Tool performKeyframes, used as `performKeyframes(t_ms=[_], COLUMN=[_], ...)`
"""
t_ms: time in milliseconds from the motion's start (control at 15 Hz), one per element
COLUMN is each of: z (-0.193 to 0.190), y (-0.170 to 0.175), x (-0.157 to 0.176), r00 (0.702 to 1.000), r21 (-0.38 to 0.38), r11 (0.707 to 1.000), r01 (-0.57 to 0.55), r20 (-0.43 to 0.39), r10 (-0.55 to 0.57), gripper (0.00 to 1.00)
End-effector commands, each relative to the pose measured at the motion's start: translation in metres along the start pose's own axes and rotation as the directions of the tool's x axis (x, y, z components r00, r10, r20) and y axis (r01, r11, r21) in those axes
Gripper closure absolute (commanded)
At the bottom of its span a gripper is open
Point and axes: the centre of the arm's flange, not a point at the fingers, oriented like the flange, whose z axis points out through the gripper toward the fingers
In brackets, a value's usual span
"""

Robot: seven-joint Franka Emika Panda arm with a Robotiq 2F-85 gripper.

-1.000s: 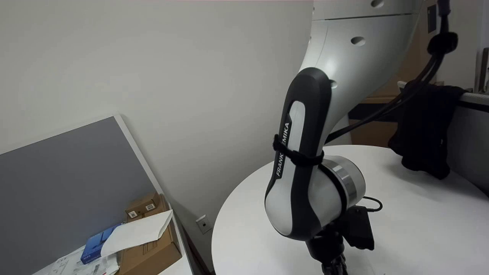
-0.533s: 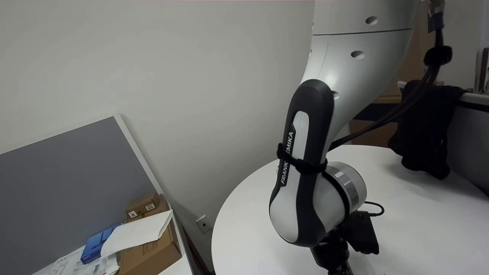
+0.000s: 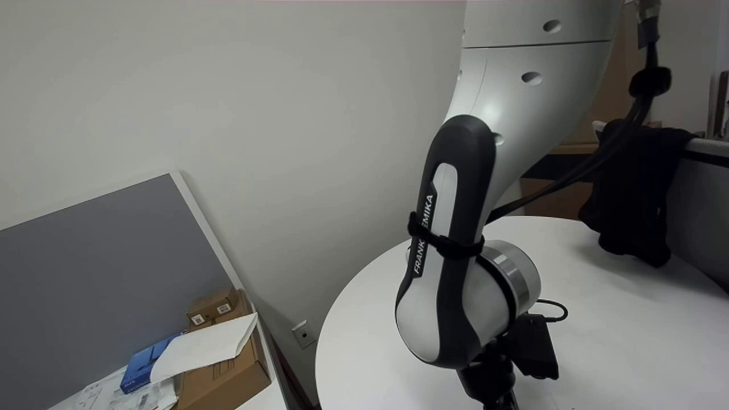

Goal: Fold the white and red cloth on the table

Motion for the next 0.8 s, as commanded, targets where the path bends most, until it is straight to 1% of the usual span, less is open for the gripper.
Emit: performKeyframes(t_ms=[0, 200, 400, 733], z=[-0.039, -0.074, -0.109, -0.161], y=[-0.015, -0.035, -0.058, -0.095], x=[-0.009, -0.018, -0.026, -0.038], r00=[0.999, 0.997, 0.995, 0.998], r21=[-0.014, -0.033, -0.075, -0.155], r11=[1.000, 0.999, 0.997, 0.987], r01=[-0.027, -0.012, 0.017, 0.050], r20=[0.033, 0.071, 0.102, 0.051], r10=[0.028, 0.015, -0.009, -0.042], gripper=[0.99, 0.99, 0.99, 0.99])
